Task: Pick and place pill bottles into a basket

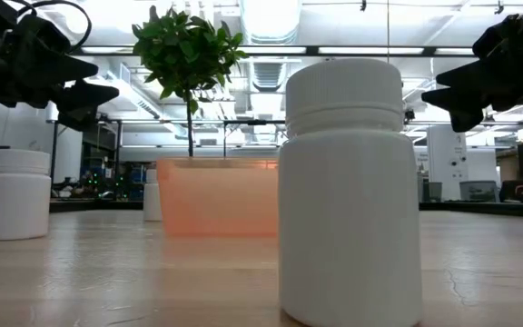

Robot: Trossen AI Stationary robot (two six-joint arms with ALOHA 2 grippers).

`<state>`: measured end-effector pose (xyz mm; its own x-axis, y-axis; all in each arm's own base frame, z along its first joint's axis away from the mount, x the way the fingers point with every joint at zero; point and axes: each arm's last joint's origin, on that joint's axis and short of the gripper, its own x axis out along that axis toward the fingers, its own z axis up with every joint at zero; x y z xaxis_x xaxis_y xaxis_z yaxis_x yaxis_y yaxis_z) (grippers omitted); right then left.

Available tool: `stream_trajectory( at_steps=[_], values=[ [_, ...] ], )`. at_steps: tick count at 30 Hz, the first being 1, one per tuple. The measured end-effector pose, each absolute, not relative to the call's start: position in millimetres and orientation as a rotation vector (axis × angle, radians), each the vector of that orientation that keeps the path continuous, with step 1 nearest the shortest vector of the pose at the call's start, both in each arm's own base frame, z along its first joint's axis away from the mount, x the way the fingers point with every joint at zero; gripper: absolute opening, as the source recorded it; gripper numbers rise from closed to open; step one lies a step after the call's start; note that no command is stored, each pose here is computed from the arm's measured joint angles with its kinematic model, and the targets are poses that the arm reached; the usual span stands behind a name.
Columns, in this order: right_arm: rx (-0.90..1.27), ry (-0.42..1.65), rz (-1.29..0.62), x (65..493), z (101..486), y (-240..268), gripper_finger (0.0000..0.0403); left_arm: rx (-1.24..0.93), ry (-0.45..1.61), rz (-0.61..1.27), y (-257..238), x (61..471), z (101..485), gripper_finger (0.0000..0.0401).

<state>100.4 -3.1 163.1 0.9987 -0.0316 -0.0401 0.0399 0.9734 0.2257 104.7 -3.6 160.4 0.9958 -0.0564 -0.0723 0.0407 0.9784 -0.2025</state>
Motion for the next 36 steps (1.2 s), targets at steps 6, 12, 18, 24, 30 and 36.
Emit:
stream_trajectory(
  at_steps=[6, 12, 18, 24, 30, 36],
  values=[
    [0.228, 0.036, -0.036, 100.4, 163.1, -3.1, 0.0192, -0.202, 0.078, -0.049, -3.6, 104.7, 160.5, 0.0212],
    [0.228, 0.036, -0.036, 100.4, 163.1, -3.1, 0.0192, -0.202, 0.078, -0.049, -3.6, 104.7, 160.4, 0.0212],
    [0.228, 0.036, -0.036, 100.4, 163.1, -3.1, 0.0192, -0.202, 0.078, -0.049, -3.6, 104.7, 160.3, 0.0212],
    [0.236, 0.014, -0.034, 100.5, 165.2, -3.1, 0.0192, -0.202, 0.078, -0.049, -3.6, 104.7, 160.5, 0.0212],
    [0.395, -0.165, -0.001, 99.3, 182.4, -3.1, 0.0192, -0.202, 0.078, -0.049, -3.6, 104.7, 160.3, 0.0212],
    [0.392, -0.458, 0.060, 90.5, 209.7, -2.9, 0.0192, -0.202, 0.077, -0.049, -3.6, 104.7, 160.5, 0.0212]
  ],
)
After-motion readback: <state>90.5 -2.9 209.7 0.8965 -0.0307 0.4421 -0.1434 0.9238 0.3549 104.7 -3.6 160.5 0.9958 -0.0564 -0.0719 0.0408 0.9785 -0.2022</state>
